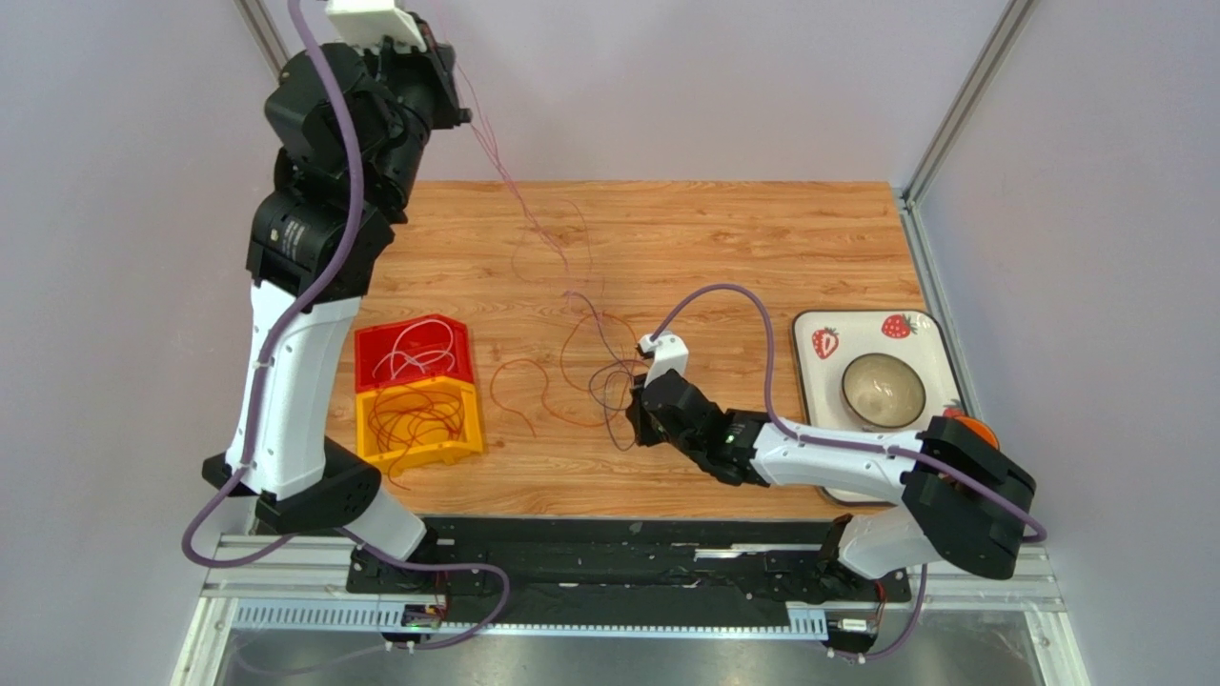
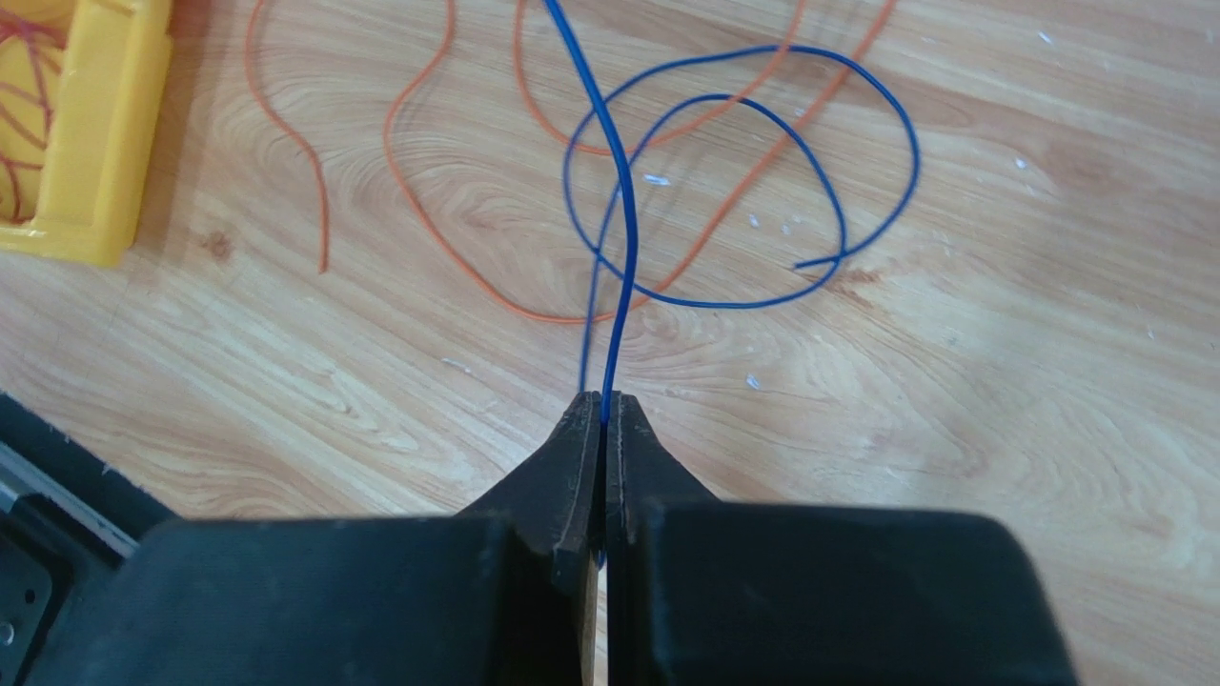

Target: Untangle the cables

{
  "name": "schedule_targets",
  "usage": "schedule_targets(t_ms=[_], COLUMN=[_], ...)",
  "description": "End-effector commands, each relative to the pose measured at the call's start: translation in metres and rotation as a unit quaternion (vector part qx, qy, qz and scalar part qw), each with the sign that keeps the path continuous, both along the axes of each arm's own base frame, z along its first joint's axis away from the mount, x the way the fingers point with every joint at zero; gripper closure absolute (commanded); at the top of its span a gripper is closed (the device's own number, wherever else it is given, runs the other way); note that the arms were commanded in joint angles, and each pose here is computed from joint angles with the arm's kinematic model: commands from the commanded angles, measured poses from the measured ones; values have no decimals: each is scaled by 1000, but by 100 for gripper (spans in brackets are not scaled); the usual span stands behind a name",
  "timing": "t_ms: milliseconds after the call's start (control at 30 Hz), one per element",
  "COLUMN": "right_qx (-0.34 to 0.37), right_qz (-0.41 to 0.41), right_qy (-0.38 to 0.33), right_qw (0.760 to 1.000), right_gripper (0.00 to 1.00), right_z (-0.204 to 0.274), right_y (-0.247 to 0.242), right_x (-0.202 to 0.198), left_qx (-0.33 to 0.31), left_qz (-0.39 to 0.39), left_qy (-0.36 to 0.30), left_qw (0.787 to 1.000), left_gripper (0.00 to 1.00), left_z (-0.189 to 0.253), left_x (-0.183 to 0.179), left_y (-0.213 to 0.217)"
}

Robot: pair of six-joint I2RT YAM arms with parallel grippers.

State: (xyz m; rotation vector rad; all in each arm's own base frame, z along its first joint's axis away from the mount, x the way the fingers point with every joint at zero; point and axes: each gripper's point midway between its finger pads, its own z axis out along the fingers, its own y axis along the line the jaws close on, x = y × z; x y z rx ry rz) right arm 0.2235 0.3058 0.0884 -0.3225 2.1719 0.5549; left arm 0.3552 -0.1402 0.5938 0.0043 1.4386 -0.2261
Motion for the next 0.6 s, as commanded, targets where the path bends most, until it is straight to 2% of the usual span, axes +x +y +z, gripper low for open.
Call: schedule_targets(t_ms=[0, 233, 367, 500, 533, 567], right_qx=[12, -19, -31, -64, -68, -66], right_qz=[-71, -123, -108, -113, -111, -111], right_qy=[23, 43, 34, 18, 16, 15], right_qw=[997, 991, 993, 991, 991, 992], right_gripper=[100, 100, 100, 100, 100, 100], right_z=[-5, -14, -8, -5, -4, -4], right_y=[-26, -55, -58, -66, -67, -67], right_x=[13, 32, 36, 42, 41, 42], left_qx=[1, 25, 27, 59, 54, 67], left_qz=[66, 138, 139, 158, 165, 169], left_qy=[-51, -48, -49, -17, -27, -9], left_qw=[996, 989, 989, 985, 984, 983], left_gripper=[100, 100, 100, 100, 100, 100], left_z=[39, 38, 37, 10, 13, -4], left_x=[-26, -34, -39, -30, -36, -29], left_y=[50, 85, 89, 92, 99, 98])
